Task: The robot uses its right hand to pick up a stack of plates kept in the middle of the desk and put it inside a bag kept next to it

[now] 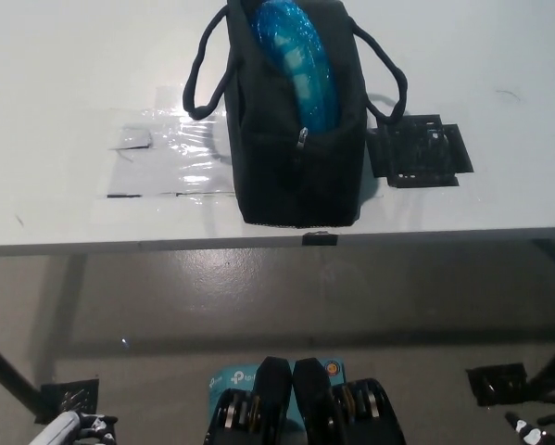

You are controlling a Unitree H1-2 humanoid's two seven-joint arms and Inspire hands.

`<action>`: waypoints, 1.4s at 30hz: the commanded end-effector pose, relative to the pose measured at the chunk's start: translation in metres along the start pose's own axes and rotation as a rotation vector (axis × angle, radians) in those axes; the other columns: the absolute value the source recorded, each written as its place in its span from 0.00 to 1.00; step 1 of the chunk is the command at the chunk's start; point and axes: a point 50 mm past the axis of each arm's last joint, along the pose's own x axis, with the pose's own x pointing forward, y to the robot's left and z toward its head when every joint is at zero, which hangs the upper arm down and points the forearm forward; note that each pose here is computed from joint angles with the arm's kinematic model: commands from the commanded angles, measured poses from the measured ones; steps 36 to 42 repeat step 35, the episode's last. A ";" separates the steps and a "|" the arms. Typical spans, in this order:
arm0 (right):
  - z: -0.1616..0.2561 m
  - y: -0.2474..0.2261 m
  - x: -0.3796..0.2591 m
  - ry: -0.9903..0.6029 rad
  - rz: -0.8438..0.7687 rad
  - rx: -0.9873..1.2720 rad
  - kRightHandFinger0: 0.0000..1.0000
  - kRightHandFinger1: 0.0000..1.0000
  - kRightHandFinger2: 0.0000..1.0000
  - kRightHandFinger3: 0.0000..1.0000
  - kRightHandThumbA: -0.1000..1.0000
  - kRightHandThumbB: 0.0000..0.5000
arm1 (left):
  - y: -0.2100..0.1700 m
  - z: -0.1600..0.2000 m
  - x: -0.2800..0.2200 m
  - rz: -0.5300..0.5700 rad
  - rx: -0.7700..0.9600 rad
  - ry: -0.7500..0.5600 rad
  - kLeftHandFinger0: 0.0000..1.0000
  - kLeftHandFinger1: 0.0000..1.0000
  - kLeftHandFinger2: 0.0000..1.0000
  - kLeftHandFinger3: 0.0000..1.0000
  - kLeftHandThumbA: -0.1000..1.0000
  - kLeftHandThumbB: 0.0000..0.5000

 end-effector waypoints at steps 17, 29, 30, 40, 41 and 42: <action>0.026 -0.007 0.016 -0.064 -0.058 0.054 0.42 0.57 0.76 1.00 0.93 0.42 | 0.019 0.016 0.003 0.045 -0.018 -0.089 0.85 0.84 0.84 0.87 0.00 0.40; 0.023 -0.006 0.016 -0.063 -0.070 0.066 0.41 0.54 0.73 1.00 0.93 0.49 | 0.021 0.019 0.004 0.035 -0.014 -0.067 0.91 0.89 0.86 0.89 0.00 0.39; 0.023 -0.006 0.016 -0.063 -0.070 0.066 0.41 0.54 0.73 1.00 0.93 0.49 | 0.021 0.019 0.004 0.035 -0.014 -0.066 0.91 0.89 0.86 0.89 0.00 0.39; 0.022 -0.007 0.015 -0.062 -0.060 0.057 0.45 0.56 0.77 1.00 0.93 0.40 | 0.021 0.019 0.005 0.036 -0.009 -0.076 0.87 0.86 0.85 0.88 0.00 0.39; 0.022 -0.007 0.015 -0.062 -0.060 0.057 0.45 0.56 0.77 1.00 0.93 0.40 | 0.021 0.019 0.005 0.036 -0.009 -0.076 0.87 0.86 0.85 0.88 0.00 0.39; 0.022 -0.007 0.015 -0.062 -0.060 0.057 0.45 0.56 0.77 1.00 0.93 0.40 | 0.021 0.019 0.005 0.036 -0.009 -0.076 0.87 0.86 0.85 0.88 0.00 0.39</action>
